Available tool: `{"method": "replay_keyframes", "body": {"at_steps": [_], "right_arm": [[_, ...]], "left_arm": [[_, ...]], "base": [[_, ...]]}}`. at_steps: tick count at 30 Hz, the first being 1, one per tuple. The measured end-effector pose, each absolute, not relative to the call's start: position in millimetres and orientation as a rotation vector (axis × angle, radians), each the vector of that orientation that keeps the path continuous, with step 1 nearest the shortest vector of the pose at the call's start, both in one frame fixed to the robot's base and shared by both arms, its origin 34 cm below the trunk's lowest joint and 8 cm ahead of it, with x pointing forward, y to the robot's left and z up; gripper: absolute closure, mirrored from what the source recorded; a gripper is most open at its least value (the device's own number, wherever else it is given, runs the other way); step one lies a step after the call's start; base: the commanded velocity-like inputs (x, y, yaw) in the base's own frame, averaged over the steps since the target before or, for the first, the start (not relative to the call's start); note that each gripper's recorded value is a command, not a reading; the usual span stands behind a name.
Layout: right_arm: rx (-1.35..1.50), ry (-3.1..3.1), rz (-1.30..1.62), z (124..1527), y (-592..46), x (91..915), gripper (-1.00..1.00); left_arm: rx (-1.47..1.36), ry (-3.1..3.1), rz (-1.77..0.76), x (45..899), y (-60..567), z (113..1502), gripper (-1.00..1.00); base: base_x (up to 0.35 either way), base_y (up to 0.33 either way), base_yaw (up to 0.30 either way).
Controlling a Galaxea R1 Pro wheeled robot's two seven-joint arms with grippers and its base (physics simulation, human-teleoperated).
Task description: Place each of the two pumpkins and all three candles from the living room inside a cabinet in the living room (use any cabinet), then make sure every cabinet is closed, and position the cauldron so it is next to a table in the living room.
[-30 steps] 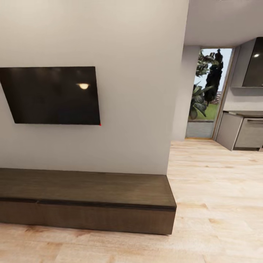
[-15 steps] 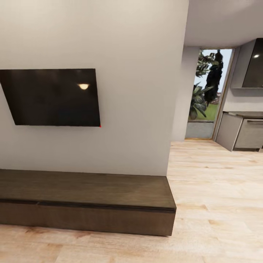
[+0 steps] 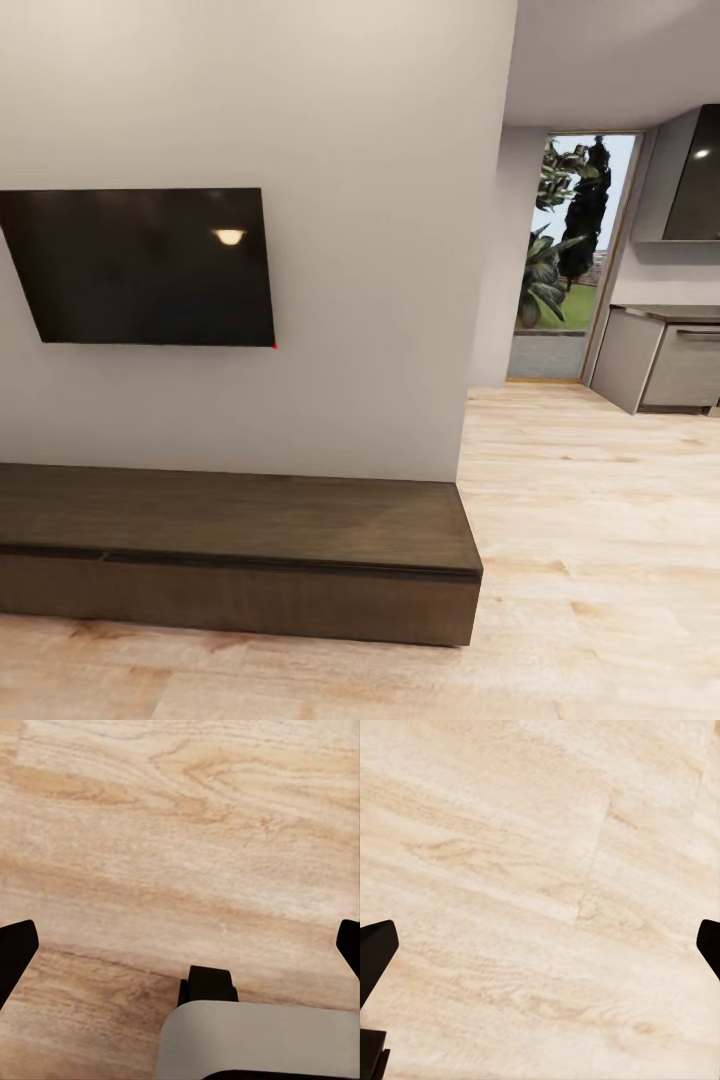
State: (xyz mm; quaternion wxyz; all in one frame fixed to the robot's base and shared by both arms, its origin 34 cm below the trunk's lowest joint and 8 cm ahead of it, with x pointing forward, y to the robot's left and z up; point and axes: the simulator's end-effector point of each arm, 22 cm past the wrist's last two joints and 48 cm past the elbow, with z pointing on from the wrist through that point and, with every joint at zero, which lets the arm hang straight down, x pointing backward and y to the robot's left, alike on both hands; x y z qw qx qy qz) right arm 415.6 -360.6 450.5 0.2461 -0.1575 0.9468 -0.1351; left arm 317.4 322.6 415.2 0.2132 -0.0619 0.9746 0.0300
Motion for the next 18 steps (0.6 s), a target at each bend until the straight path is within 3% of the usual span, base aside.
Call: {"method": "replay_keyframes", "body": {"at_steps": [18], "right_arm": [[-0.381, 2.609, -0.371, 446.6, -363.0, 409.4, -1.0]], "left_arm": [[-0.173, 2.716, 0.088, 312.9, 324.1, 413.3, -1.0]], "base": [[0.0, 0.0, 0.0]]}}
